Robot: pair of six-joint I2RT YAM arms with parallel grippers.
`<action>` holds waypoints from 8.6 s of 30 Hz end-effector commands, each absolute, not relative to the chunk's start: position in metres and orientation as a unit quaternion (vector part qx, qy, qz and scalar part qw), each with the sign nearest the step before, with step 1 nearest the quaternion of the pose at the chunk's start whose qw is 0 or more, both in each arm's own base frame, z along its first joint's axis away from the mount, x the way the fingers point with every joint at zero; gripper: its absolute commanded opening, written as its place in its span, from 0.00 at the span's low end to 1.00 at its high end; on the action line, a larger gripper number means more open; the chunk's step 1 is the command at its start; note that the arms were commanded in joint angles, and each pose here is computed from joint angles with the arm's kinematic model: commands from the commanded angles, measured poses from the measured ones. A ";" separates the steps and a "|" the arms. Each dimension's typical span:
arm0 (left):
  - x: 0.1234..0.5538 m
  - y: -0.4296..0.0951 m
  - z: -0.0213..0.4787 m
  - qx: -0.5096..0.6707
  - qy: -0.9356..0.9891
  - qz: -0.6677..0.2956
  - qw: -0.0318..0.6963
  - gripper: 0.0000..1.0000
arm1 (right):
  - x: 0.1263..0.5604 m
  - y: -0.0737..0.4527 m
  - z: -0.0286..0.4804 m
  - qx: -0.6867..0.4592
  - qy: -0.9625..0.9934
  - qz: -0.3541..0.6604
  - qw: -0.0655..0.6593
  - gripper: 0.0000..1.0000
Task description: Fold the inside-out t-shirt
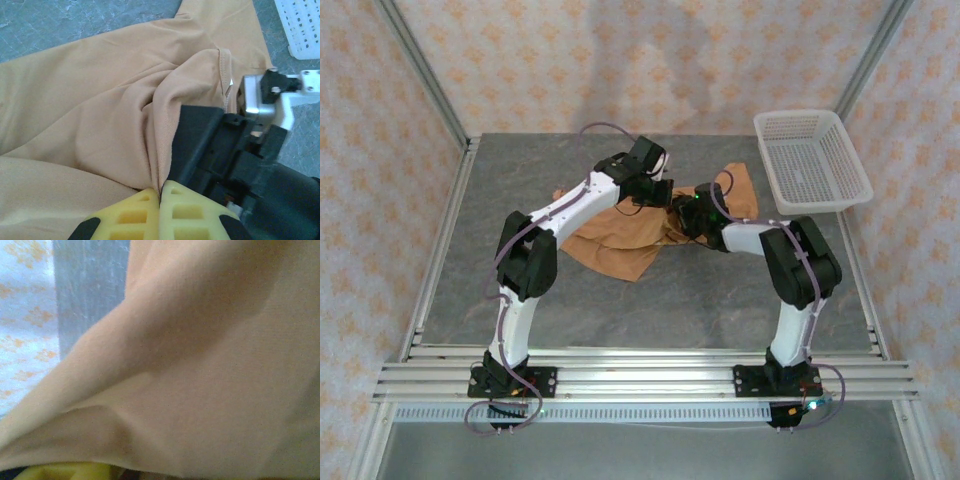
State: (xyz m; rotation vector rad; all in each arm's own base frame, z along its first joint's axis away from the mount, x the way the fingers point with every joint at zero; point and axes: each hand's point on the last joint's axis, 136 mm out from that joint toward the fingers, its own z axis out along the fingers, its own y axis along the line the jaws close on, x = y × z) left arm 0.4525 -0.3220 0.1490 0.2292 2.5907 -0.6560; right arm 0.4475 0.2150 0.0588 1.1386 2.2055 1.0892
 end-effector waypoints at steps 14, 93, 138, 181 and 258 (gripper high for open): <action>0.488 -0.279 0.146 -0.074 0.938 -0.251 0.227 0.00 | 0.355 0.196 0.198 0.213 0.867 0.362 0.267 0.00; 0.352 -0.237 0.237 -0.005 0.935 -0.238 0.263 0.08 | 0.344 0.161 0.085 0.252 0.900 0.312 0.169 0.20; 0.362 -0.180 0.301 -0.019 0.926 -0.122 0.356 0.33 | 0.344 0.066 0.122 0.402 0.830 0.245 0.301 0.00; 0.375 -0.339 0.160 0.001 0.922 -0.347 0.171 0.33 | 0.328 0.138 0.090 0.240 0.912 0.237 0.233 0.00; 0.397 -0.385 0.183 0.035 0.914 -0.350 0.201 0.00 | 0.279 0.078 0.053 0.268 0.918 0.175 0.236 0.03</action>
